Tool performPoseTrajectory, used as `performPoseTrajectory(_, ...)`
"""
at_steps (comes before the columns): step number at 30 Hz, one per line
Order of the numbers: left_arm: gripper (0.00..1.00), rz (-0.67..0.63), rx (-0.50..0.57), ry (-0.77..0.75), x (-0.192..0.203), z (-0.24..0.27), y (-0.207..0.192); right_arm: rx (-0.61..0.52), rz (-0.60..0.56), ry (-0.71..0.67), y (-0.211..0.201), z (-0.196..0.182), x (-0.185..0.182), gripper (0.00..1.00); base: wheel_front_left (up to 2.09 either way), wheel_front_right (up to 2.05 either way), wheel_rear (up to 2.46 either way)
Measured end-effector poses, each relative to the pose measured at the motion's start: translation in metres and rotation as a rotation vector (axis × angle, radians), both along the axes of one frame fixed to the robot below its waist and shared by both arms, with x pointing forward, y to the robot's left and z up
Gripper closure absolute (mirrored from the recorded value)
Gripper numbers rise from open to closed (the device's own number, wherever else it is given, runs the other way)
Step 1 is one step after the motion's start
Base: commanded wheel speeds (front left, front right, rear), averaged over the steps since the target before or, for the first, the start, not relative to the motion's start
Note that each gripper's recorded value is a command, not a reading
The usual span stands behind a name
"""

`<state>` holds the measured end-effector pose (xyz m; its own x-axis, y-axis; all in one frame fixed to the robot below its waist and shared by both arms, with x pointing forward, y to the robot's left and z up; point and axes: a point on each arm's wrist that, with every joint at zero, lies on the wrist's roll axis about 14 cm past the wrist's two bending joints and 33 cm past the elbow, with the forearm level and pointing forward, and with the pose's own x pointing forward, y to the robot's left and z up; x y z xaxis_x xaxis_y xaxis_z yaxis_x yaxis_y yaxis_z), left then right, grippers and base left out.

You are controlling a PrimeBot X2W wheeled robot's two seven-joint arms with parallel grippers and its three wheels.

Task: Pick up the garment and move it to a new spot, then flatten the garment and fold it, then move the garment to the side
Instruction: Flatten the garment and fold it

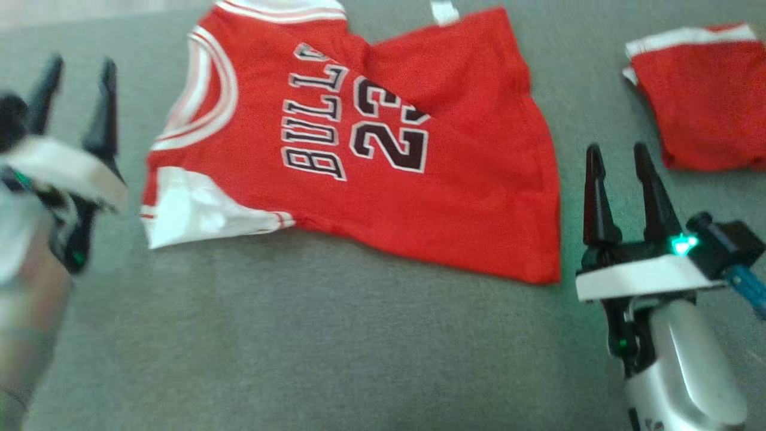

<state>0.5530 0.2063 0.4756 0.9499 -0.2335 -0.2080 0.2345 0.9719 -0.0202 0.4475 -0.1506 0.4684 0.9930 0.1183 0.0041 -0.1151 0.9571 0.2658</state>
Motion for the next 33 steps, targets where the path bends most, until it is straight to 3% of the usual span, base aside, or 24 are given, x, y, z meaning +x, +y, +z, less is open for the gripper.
performPoseTrajectory(9, 0.0, 0.187, -0.154, 0.001, -0.108, -0.01, 0.019, 0.0, 0.08, -0.013, 0.03, 0.011, -0.022, 0.0, 0.0, 0.0, 0.0)
performPoseTrajectory(14, 0.0, 0.243, -0.185, 0.019, -0.147, -0.023, 0.019, 0.001, 0.109, -0.022, 0.04, 0.015, -0.026, 0.0, 0.0, 0.0, 0.0)
performPoseTrajectory(22, 0.0, 0.194, -0.175, 0.002, -0.139, -0.02, 0.002, -0.001, 0.099, -0.001, 0.036, 0.007, -0.027, 0.0, 0.0, 0.0, 0.0)
performPoseTrajectory(33, 0.0, 0.051, -0.145, 0.215, -0.105, -0.054, -0.047, -0.007, 0.061, 0.061, 0.021, -0.015, -0.029, 0.0, 0.0, 0.0, 0.0)
